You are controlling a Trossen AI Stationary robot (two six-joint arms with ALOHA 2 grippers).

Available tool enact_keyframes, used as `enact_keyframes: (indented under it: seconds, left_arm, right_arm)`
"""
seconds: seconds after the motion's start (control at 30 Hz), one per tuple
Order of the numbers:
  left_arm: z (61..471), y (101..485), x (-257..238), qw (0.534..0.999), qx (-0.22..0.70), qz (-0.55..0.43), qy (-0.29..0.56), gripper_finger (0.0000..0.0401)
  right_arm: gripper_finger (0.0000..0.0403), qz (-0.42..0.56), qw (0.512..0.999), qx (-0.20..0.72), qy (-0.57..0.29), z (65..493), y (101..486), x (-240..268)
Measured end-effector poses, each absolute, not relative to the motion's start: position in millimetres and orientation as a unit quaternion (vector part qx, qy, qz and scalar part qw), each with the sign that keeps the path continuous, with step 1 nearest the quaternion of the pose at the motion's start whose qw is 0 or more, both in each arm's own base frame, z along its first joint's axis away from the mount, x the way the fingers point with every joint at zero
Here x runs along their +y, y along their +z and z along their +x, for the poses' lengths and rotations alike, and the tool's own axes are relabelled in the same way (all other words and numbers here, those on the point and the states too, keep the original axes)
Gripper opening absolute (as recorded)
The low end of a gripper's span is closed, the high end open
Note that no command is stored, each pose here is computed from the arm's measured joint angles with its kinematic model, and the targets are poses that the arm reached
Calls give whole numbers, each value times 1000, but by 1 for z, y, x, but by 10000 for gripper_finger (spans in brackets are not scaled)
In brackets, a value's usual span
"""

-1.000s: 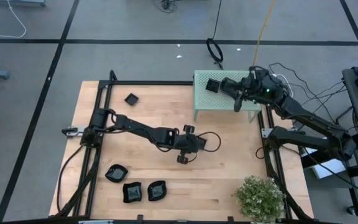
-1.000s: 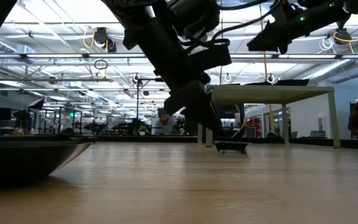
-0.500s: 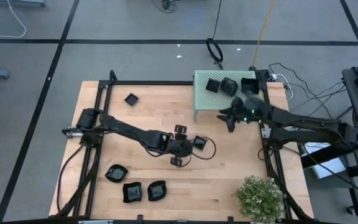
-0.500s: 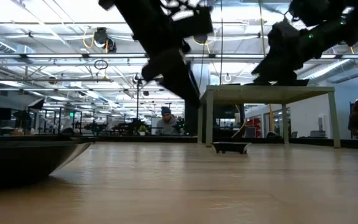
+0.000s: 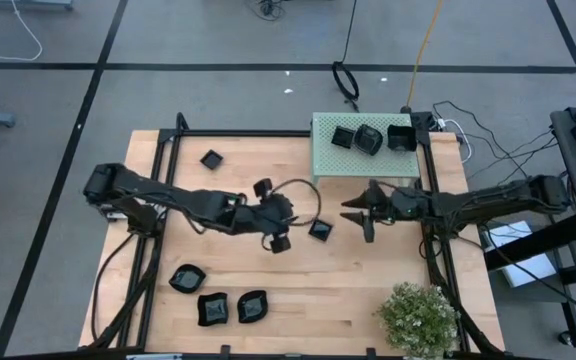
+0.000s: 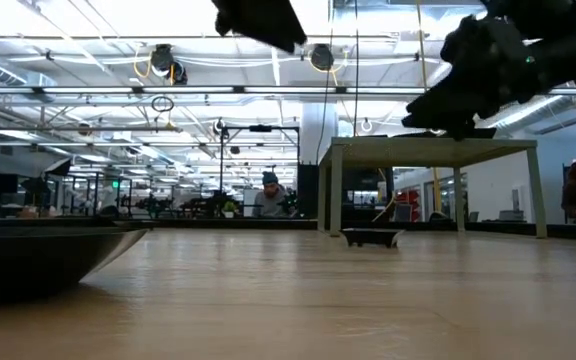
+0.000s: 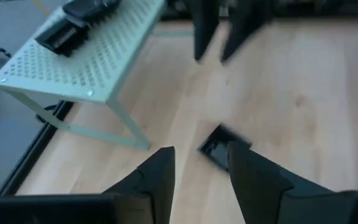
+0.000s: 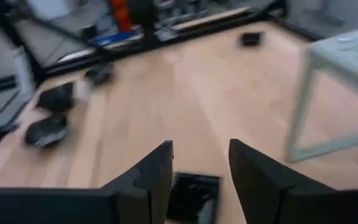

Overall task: Pick & Place Mini shaped plates
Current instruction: Stack the right square plate on top of the square plate on the shelf

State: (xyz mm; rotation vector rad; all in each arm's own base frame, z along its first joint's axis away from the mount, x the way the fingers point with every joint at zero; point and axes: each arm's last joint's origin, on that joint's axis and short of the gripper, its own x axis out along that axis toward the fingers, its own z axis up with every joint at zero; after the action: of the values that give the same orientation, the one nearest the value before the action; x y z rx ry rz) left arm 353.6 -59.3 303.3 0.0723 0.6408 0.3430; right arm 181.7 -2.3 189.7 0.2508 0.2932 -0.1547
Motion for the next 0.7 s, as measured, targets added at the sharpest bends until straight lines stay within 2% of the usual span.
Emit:
enact_keyframes:
  seconds: [0.4,0.7]
  left_arm:
    - [334,334,-63,952,274,-43,132,147]
    - [329,333,-80,950,284,-105,81,147]
  right_arm:
    - [146,86,969,222,59,204,157,33]
    - [146,-121,945,293,87,240,152,43]
